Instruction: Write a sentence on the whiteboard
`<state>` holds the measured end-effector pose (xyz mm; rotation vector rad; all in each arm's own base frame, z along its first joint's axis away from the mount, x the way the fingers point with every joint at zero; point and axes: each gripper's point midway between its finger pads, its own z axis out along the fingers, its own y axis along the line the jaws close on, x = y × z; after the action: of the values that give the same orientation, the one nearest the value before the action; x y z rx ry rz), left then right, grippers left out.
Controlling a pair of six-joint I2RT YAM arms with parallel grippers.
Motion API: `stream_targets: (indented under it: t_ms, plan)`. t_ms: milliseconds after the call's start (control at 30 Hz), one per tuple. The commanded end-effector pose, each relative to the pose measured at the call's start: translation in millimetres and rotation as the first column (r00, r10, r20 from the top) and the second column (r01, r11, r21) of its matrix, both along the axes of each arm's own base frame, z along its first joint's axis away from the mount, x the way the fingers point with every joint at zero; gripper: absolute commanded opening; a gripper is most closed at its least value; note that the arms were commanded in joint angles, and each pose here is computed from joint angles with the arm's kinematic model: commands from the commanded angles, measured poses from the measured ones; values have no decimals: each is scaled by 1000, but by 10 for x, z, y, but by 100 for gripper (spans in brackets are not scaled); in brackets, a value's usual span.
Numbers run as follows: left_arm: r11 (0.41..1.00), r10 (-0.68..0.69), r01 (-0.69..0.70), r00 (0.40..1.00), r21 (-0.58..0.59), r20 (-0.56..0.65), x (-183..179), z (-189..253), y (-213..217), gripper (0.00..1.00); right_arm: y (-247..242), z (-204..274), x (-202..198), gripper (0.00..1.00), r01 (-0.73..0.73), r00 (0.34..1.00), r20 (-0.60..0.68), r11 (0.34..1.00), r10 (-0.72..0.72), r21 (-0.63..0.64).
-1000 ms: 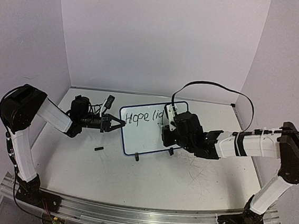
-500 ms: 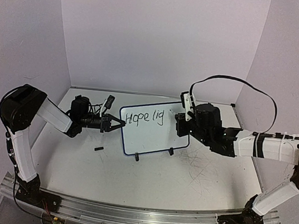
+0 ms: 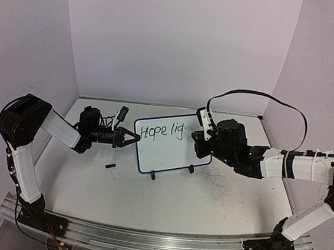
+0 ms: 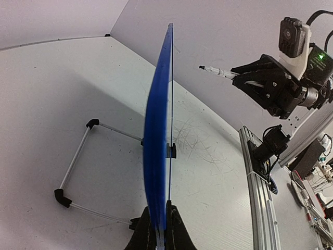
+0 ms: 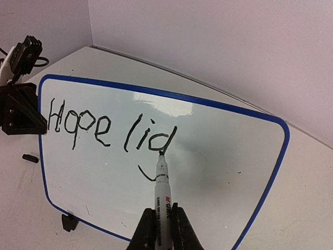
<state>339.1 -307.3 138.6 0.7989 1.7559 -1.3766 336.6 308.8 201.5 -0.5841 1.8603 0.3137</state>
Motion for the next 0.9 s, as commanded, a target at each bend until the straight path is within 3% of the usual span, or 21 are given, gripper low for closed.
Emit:
stream_targets:
  t_ms: [0,867]
  plan:
    - [998,5,-5,1000,63,-3,-8,-188,-42,0,19,235,19,0,-3,998,61,999,1,34]
    - [998,13,-13,1000,69,-5,13,-184,-41,0,-1,279,131,0,24,996,89,999,-26,24]
